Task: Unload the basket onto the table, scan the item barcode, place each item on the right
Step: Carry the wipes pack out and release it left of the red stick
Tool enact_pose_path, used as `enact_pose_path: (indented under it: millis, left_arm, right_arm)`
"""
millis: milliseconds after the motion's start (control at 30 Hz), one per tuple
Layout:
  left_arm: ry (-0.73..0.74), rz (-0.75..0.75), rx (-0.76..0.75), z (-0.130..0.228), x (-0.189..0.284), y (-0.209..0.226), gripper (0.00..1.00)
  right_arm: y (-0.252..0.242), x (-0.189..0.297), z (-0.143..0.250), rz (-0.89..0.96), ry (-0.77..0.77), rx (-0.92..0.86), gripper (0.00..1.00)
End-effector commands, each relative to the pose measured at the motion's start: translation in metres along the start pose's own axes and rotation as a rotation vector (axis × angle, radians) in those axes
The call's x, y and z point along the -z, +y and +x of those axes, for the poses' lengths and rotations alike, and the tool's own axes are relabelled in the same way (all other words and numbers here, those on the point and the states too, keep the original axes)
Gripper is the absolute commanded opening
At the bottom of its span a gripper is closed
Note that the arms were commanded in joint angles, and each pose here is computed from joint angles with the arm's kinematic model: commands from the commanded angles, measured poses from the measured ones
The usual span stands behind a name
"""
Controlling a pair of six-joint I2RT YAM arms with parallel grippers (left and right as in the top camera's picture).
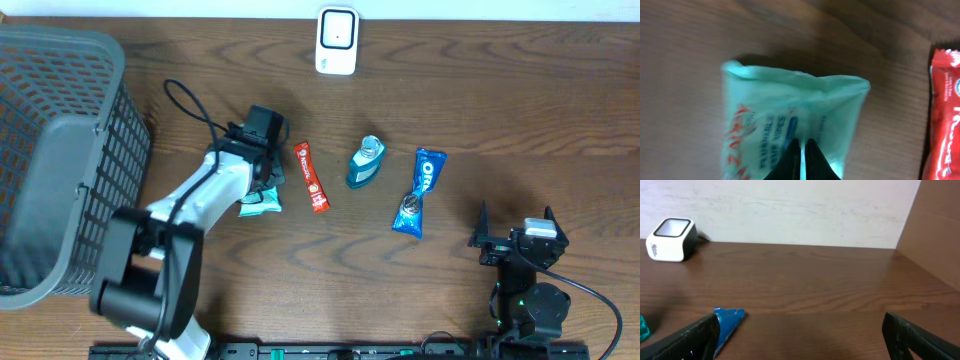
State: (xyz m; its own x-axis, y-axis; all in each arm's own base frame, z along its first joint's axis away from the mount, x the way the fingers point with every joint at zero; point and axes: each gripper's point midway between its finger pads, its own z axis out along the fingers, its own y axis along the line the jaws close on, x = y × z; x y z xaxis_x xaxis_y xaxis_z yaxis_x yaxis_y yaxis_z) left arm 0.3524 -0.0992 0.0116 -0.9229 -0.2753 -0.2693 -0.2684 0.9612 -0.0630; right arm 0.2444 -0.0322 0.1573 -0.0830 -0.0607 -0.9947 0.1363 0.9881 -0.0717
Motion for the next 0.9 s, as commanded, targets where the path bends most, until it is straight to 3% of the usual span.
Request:
enact_pose_path:
  millis: [0, 100, 233, 267, 333, 400, 500, 733, 867]
  left_arm:
    - [0.112, 0.003, -0.01, 0.025, -0.02, 0.002, 0.07]
    - [0.091, 0.013, -0.009, 0.018, -0.006, -0.001, 0.07]
    - [-0.014, 0.076, -0.024, -0.012, 0.051, -0.013, 0.08]
    - [-0.047, 0.097, -0.03, -0.02, 0.067, -0.016, 0.12]
    - [-0.151, 0.161, -0.042, -0.038, 0.115, -0.022, 0.48]
    - [-0.243, 0.21, -0.053, -0.048, 0.153, -0.024, 0.66]
    - [-0.356, 0.242, -0.043, -0.056, 0.195, -0.017, 0.85]
    - [-0.562, 0.239, 0.022, -0.055, 0.268, 0.021, 0.95]
    - [-0.621, 0.263, -0.018, -0.046, 0.294, 0.028, 0.98]
  right_arm:
    - [-0.002, 0.0, 0.001, 0.009, 0.001, -0.01, 0.99]
    - [-0.002, 0.0, 0.001, 0.009, 0.001, -0.01, 0.99]
    - [-0.002, 0.0, 0.001, 0.009, 0.001, -0.01, 0.99]
    - [-0.002, 0.0, 0.001, 0.009, 0.001, -0.01, 0.99]
    - [-0.002, 0.0, 0.001, 0.009, 0.001, -0.01, 0.99]
    - [-0.002, 0.0, 0.001, 0.009, 0.001, -0.01, 0.99]
    - [-0.002, 0.0, 0.001, 0.009, 0.001, -0.01, 0.99]
    - [-0.002, 0.0, 0.001, 0.009, 0.001, -0.01, 0.99]
    - [-0.002, 0.0, 0.001, 0.009, 0.001, -0.01, 0.99]
